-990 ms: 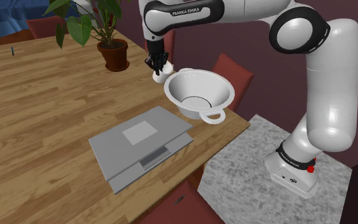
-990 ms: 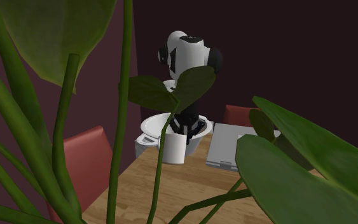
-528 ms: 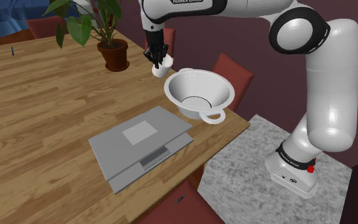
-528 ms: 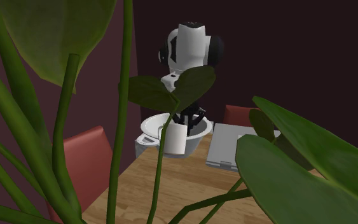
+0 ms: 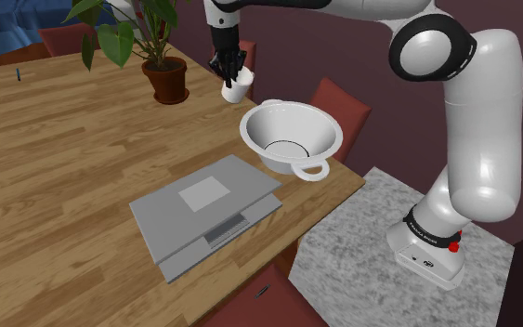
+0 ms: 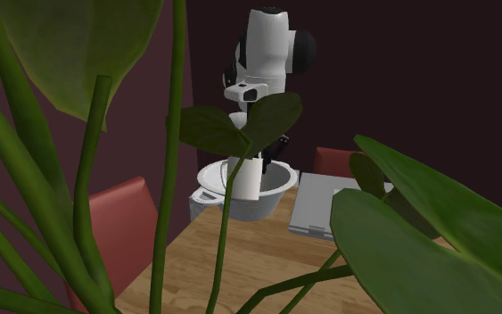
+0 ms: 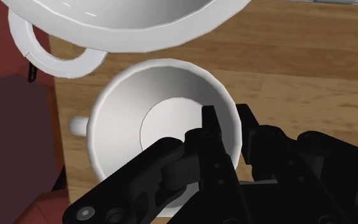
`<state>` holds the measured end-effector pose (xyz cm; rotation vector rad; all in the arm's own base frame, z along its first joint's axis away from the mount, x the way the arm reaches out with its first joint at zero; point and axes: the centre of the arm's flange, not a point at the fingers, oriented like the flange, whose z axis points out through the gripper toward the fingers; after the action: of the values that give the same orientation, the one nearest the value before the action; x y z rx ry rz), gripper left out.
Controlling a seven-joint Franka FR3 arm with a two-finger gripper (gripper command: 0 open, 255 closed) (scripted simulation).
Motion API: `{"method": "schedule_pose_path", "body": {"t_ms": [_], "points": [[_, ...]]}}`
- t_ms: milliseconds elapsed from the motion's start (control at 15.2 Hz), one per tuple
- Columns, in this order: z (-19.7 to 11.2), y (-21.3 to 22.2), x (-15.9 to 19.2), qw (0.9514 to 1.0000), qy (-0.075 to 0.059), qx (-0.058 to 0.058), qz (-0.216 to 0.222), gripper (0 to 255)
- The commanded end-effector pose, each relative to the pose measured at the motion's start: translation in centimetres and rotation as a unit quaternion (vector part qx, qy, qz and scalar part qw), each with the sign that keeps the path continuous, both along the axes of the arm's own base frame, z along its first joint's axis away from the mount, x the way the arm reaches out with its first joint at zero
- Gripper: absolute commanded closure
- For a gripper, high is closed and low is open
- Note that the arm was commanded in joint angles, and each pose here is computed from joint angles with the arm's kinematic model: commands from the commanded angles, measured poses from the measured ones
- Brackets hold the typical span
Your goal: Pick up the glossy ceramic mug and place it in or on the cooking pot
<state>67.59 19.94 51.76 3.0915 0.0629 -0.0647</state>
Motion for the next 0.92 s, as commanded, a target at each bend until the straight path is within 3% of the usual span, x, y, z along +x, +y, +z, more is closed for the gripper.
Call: {"method": "schedule_pose_path", "body": {"t_ms": [0,330,858], "points": [[1.0,0.0,0.0,1.0000,0.000,0.000,0.000,255],[3.6,0.0,0.0,1.0000,0.000,0.000,0.000,255],[4.8,-3.2,-10.0,1.0000,0.000,0.000,0.000,255]]}}
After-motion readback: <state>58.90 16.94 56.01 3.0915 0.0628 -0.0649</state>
